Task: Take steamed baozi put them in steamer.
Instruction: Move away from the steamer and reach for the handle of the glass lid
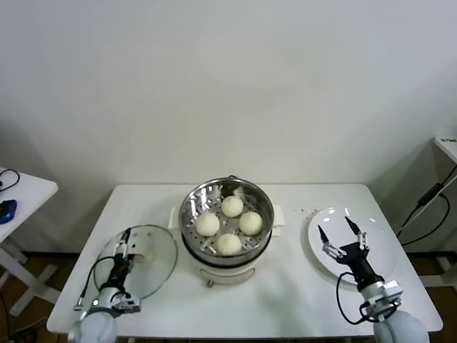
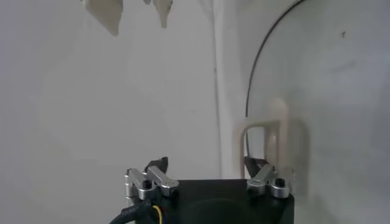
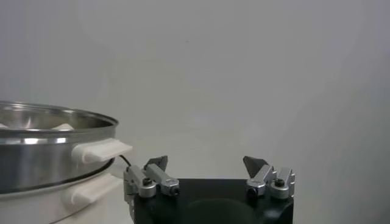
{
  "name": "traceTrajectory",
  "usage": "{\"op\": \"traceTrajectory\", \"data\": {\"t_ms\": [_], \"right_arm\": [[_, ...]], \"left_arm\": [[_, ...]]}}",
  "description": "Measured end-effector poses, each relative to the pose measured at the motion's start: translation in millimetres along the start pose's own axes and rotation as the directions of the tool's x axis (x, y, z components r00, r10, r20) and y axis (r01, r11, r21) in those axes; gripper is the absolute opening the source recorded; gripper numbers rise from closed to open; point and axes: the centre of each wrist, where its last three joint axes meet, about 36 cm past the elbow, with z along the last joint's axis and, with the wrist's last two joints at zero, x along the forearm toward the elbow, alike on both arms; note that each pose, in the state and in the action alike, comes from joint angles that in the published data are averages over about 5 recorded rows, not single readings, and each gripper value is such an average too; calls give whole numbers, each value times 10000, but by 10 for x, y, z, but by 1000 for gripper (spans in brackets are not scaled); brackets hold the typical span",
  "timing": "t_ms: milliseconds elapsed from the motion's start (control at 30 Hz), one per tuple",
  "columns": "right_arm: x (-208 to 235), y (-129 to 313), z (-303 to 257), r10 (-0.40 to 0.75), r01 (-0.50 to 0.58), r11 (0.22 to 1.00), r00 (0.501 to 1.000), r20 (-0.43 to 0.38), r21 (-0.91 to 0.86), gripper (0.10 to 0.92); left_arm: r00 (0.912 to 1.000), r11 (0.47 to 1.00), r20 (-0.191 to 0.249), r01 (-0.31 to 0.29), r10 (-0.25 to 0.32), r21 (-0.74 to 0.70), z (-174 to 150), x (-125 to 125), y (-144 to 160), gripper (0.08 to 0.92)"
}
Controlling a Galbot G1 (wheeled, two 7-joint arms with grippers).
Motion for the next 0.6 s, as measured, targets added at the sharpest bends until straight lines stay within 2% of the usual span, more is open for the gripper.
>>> {"op": "traceTrajectory", "data": {"t_ms": [600], "right_arm": [[-31, 15, 40, 25, -25, 10000, 10000, -9, 7, 823]], "left_arm": [[10000, 9993, -49, -69, 71, 366, -18, 10, -131, 244]]}}
